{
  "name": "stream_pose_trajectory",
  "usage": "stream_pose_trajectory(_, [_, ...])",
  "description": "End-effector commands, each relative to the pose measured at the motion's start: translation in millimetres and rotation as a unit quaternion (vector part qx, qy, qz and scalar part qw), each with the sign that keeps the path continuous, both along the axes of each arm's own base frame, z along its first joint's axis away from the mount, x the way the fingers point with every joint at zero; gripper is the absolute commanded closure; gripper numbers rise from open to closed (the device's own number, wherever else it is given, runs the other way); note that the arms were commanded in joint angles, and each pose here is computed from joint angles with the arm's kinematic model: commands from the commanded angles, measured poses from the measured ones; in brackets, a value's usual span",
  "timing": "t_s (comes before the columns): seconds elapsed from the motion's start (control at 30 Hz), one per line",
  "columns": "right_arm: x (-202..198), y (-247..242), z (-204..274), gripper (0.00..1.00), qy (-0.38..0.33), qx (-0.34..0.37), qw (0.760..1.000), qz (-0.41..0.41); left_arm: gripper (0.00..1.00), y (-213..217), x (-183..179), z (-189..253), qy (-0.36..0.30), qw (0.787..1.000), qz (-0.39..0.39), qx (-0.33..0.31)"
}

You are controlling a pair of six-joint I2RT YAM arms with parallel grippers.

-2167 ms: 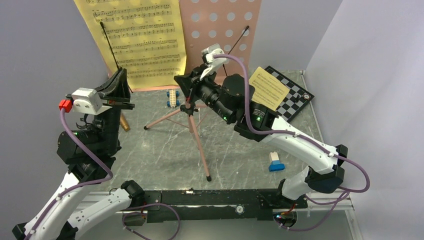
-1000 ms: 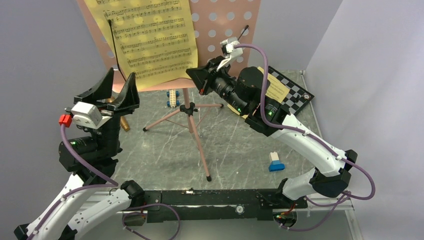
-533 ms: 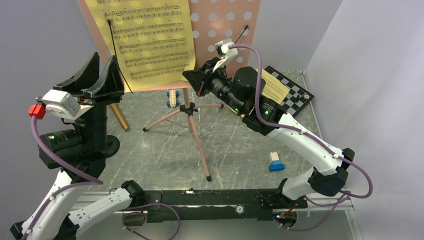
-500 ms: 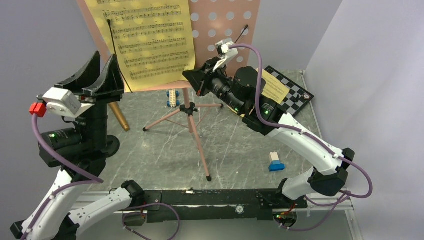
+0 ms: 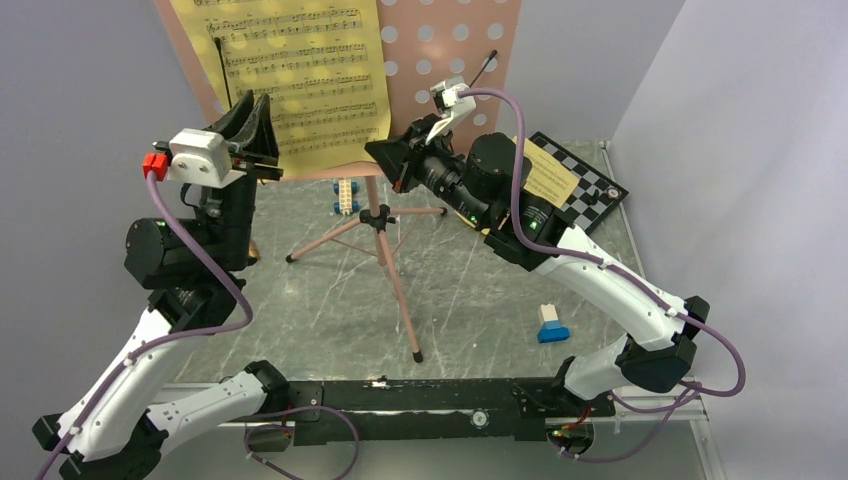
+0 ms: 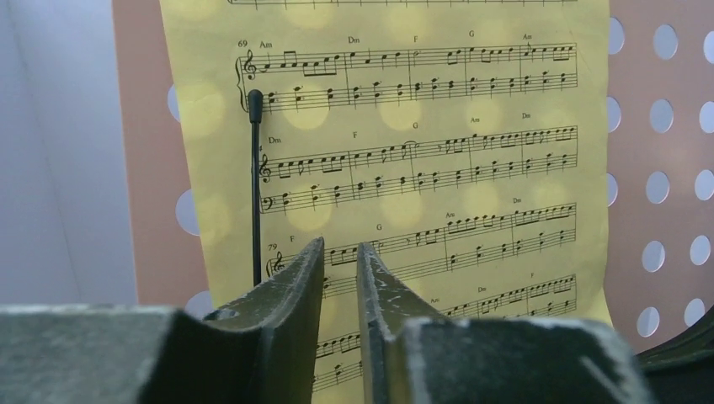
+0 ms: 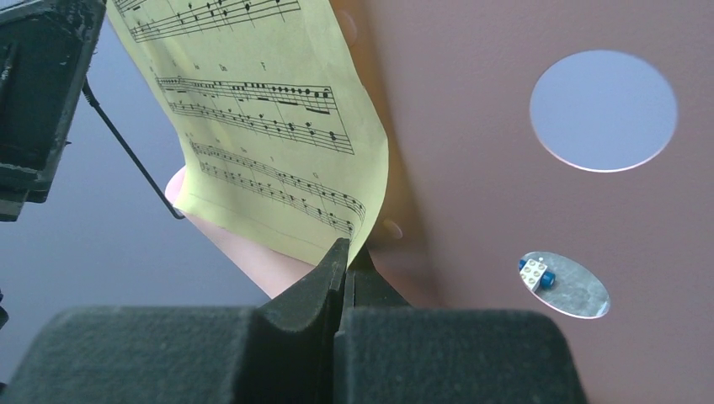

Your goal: Pack up the instrument practice props

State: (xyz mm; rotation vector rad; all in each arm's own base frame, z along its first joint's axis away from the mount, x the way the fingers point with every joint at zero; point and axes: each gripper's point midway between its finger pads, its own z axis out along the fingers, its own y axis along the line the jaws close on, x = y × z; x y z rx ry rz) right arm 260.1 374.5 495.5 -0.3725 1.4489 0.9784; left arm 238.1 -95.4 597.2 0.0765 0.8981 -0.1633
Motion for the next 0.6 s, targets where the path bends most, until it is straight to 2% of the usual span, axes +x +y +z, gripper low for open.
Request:
stream_pose_trajectory(0.0, [-2,-2,16,1.00,-0.010,0.017,1.000,0.004,0.79,16,-7,13,-0.012,0.999,0.024,-0.016])
stream_pose_trajectory(0.2, [-3,-2,14,1.00,-0.009,0.017,1.000,0.006,1.00,17,-17,13,-0.032,0.999,0.007,-0.027])
stream_pose_trajectory(0.57, [-3,-3,14,1.00,-0.010,0.018,1.000,0.005,1.00,23,-40,13,-0.084,0.996,-0.013,-0.031])
